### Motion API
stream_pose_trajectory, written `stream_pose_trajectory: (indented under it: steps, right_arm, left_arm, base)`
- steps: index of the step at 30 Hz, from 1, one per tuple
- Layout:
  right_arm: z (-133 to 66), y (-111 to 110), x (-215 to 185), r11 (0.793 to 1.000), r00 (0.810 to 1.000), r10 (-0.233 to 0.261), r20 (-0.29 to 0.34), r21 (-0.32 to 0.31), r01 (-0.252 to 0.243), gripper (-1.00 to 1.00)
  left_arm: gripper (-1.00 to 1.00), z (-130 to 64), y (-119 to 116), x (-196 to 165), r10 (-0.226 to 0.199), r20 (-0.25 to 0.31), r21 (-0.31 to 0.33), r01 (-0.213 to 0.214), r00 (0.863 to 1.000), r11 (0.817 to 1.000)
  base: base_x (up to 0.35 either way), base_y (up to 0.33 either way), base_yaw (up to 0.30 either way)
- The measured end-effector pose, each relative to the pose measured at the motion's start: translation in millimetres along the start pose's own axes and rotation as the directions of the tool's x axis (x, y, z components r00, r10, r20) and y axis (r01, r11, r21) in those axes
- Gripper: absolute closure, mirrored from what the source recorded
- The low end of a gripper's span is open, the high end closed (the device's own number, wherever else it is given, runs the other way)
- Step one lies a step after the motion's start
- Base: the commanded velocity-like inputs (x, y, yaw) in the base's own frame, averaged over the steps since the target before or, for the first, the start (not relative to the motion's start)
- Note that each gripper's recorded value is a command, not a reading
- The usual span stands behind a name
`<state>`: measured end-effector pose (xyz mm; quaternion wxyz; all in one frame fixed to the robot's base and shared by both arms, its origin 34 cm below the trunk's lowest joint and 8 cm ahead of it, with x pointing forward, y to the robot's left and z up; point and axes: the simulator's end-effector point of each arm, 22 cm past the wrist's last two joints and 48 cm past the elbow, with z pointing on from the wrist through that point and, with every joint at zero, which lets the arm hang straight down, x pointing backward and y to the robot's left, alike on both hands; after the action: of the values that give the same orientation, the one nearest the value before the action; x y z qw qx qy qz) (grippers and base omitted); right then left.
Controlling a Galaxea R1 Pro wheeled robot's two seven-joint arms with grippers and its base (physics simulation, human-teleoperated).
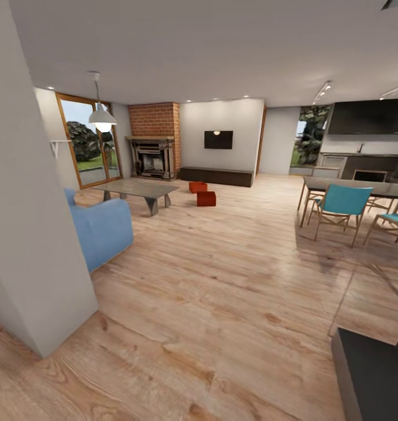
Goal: Move the two storage containers from the living room to the garage. In the garage, place one container on the floor and stack the other container on top of it (either order is fine).
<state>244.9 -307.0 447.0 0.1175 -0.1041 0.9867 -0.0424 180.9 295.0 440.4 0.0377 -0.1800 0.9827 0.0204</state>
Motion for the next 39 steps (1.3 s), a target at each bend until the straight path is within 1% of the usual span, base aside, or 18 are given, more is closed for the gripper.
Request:
stream_pose_trajectory:
  steps: [39]
  right_arm:
    - [0.0, -3.9, 0.2, 1.0, 1.0, -0.005, 0.002, 0.004, 0.005, -1.0]
  left_arm:
    - [-1.0, 0.0, -0.1, -0.2, 0.0, 0.0, 0.0, 0.0, 1.0, 1.0]
  base:
    - [0.324, 0.0, 0.0]
